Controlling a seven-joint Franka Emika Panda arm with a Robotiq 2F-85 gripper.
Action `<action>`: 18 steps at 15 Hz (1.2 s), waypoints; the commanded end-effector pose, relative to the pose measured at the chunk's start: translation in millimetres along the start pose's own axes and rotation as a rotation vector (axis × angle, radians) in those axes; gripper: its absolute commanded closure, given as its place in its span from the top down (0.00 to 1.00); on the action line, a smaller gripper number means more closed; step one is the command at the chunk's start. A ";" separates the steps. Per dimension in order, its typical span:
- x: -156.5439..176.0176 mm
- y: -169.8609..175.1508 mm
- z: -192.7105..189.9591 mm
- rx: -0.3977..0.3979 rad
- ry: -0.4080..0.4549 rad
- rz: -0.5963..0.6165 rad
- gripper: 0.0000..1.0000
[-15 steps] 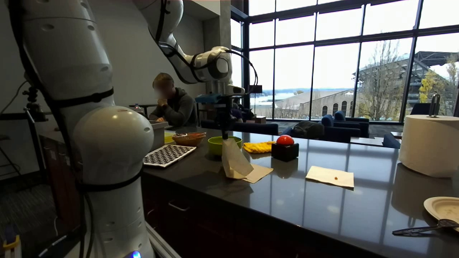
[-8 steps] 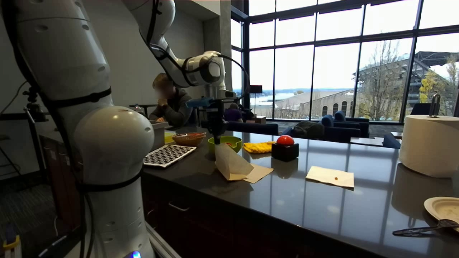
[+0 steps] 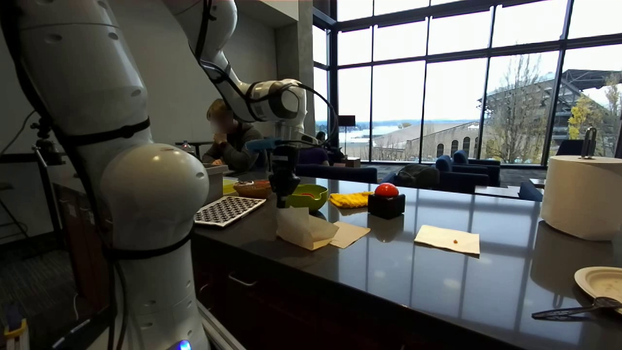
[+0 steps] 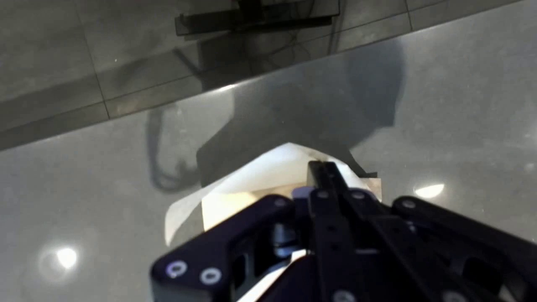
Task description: Pick up one white paper napkin and unfold it onto the table
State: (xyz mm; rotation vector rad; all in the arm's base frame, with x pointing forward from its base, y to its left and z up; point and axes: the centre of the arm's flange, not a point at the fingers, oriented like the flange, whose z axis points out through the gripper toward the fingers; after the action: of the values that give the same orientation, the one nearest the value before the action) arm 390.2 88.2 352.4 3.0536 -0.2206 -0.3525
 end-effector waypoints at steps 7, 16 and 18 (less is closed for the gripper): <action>-21.5 34.2 29.3 0.144 -0.313 0.128 0.00; 9.2 57.4 -26.8 0.238 -0.086 0.191 0.00; 13.7 59.9 -45.8 0.251 -0.023 0.197 0.00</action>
State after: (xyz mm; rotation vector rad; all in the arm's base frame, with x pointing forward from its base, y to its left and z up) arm 399.3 32.8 370.9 3.1809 -0.5824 -0.5063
